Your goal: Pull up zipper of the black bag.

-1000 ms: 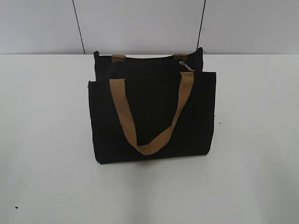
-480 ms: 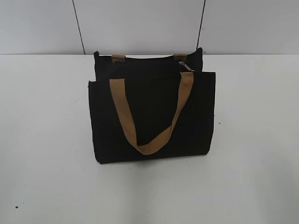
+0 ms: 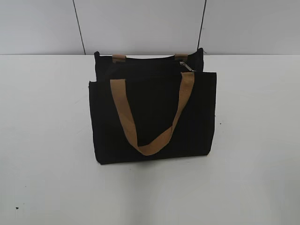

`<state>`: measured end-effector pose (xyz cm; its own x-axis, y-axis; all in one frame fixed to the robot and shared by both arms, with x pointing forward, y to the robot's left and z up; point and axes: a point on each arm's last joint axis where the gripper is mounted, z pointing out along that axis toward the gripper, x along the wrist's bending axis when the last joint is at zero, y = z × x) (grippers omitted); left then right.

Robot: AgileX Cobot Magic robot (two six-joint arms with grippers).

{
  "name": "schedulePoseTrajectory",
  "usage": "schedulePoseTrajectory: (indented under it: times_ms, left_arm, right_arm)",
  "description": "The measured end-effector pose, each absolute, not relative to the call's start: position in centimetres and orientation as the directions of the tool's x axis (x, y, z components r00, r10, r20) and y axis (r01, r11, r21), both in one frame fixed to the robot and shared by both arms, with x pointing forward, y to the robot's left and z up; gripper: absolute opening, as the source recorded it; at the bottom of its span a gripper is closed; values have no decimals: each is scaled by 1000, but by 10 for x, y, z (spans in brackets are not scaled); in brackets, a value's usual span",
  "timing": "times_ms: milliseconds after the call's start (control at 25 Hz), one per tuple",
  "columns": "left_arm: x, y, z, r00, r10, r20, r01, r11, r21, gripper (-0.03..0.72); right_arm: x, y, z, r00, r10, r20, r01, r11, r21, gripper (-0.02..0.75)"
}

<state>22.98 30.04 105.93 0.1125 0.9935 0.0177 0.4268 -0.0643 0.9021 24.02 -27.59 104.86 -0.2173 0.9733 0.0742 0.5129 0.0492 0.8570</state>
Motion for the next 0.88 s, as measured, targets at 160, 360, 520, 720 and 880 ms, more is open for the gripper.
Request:
schedulePoseTrajectory:
  times_ms: [160,360,520,720,880]
  left_arm:
    - [229,300,1059,104,994,18,424,-61,904,428]
    - [229,300,1059,98,995,20,424,-60,904,405]
    - [229,300,1059,98,995,20,424,-60,904,396]
    - [229,300,1059,98,995,20,424,-60,904,389]
    - [229,300,1059,98,995,20,424,-60,904,377]
  right_arm:
    - [232,-275,1049,-218,974,63,463,47,885,503]
    - [232,-275,1049,-219,974,64,461,46,886,503]
    - [232,-275,1049,-219,974,64,461,46,886,503]
    - [232,-275,1049,-219,974,64,461,46,886,503]
    - [232,-275,1049,-219,974,64,461,46,886,503]
